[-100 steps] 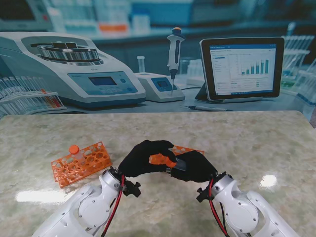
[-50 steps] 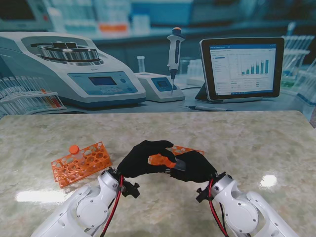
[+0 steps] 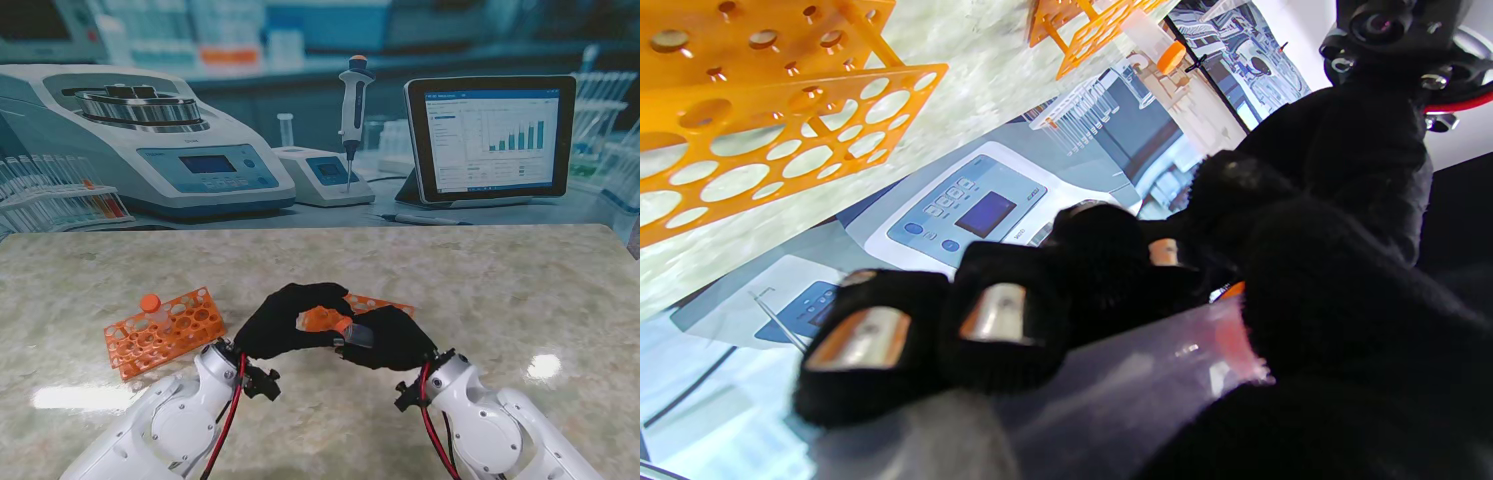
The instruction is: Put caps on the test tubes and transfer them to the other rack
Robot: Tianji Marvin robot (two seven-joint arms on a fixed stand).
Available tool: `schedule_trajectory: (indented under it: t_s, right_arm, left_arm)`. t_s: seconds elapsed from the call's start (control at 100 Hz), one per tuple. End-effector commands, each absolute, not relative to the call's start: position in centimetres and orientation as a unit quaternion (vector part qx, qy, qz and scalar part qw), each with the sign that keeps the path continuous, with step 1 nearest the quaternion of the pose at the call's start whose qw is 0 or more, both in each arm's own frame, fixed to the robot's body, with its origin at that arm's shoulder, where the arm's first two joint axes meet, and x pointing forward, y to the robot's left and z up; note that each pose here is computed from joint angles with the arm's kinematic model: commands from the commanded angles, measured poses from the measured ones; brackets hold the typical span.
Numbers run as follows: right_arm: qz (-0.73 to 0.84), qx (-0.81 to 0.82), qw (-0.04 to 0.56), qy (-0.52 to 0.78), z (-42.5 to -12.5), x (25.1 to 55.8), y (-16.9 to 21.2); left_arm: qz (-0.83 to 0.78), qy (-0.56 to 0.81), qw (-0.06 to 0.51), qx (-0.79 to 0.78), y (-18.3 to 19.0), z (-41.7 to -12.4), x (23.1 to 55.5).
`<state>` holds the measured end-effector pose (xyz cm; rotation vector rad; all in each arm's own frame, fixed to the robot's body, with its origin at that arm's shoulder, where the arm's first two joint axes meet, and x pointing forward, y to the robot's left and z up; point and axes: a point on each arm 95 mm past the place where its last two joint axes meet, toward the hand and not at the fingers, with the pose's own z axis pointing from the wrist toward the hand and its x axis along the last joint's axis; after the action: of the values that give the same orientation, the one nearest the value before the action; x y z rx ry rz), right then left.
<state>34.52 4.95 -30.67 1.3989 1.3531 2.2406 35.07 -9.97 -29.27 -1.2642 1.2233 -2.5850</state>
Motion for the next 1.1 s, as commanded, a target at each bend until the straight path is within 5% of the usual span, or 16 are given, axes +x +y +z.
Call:
schedule_trajectory:
  t_s: [0.0, 1.09]
  right_arm:
    - [0.758, 0.464, 0.078, 0.452, -30.3, 34.1, 5.7]
    - [0.758, 0.47, 0.097, 0.442, -30.1, 34.9, 5.2]
  left_arm:
    - [-0.824, 0.394, 0.007, -0.407, -10.0, -29.6, 34.9]
    - [-0.83, 0.405, 0.01, -0.385, -9.5, -29.4, 33.8]
